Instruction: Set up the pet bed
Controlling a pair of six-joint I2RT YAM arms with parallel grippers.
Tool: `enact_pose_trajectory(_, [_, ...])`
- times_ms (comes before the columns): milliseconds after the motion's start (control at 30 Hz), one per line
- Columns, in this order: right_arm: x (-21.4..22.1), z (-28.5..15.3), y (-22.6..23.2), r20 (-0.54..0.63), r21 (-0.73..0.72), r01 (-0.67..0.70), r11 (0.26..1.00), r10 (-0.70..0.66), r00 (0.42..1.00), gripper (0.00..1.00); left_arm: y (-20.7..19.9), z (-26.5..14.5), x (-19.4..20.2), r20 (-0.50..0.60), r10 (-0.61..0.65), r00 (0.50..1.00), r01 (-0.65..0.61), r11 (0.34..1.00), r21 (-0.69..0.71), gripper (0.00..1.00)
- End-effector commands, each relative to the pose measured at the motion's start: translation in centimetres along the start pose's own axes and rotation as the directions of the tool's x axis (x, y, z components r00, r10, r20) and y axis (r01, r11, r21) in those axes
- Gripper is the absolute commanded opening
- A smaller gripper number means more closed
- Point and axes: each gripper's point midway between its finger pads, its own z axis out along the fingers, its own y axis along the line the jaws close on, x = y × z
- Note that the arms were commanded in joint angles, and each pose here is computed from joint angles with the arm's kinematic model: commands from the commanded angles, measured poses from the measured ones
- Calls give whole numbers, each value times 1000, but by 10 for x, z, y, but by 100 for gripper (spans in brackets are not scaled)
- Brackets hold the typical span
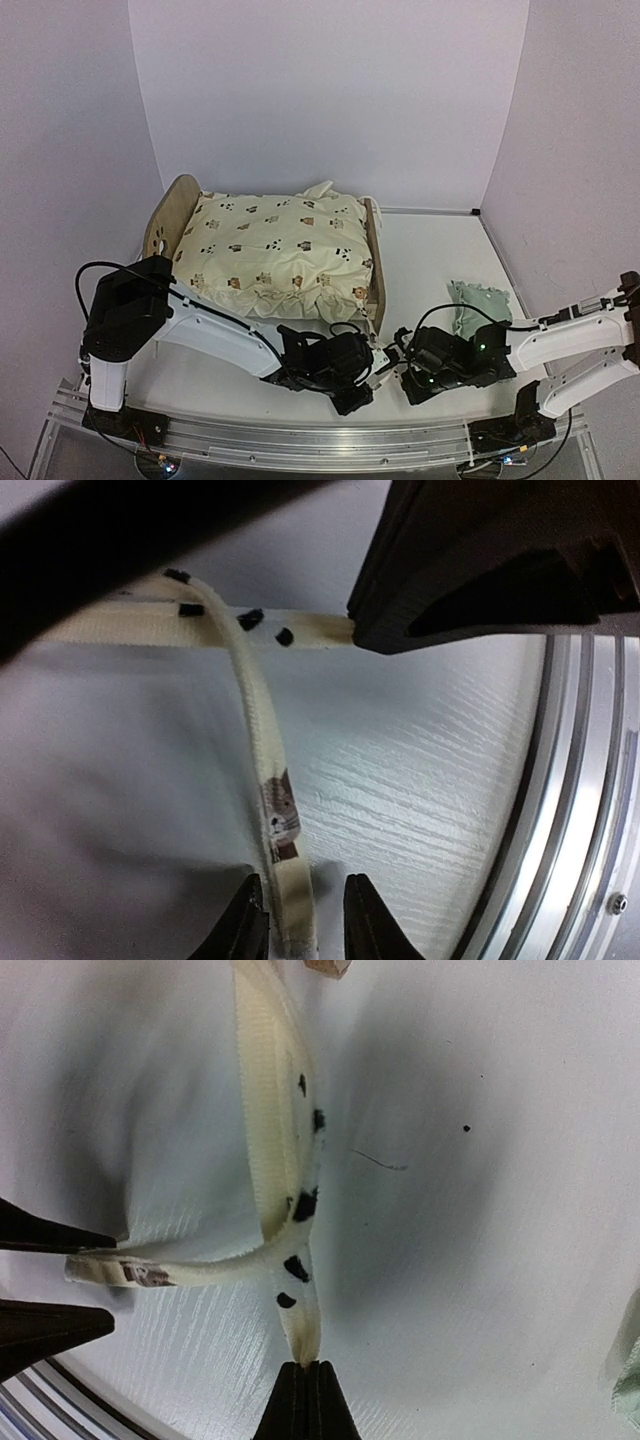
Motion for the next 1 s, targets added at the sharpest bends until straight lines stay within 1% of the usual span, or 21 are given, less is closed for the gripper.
enact_pose_trajectory(0, [-3,-5,1,22,-15,3,1000,-2,1000,0,15,17,34,-94,32,995,-41,994,-103,11])
enact_pose_trajectory(33, [-3,-5,1,22,-16,2,1000,-2,1000,0,18,15,35,-95,31,995,-43,992,-120,3])
enact_pose_trajectory(67, [-3,-6,1,22,-16,1,1000,-1,1000,0,24,12,37,-95,27,995,-42,988,-151,0])
enact_pose_trajectory(200, [-2,-6,0,24,-17,-3,1000,3,1000,0,37,-9,37,-78,18,997,-35,973,-229,0])
enact_pose_trajectory(367, [-1,-6,-2,25,-10,-3,1000,4,1000,0,47,-44,35,-40,-2,999,-10,958,-288,0])
enact_pose_trajectory(633, [1,-4,-1,12,-11,-3,1000,3,1000,0,63,-84,37,-3,-40,999,36,927,-374,0])
enact_pose_trajectory(800, [3,-2,0,-3,-13,0,1000,0,1000,0,64,-104,32,39,-48,998,60,923,-380,0])
enact_pose_trajectory(967, [4,-1,5,-19,-32,-4,999,4,1000,0,56,-108,27,62,-50,997,68,940,-335,0])
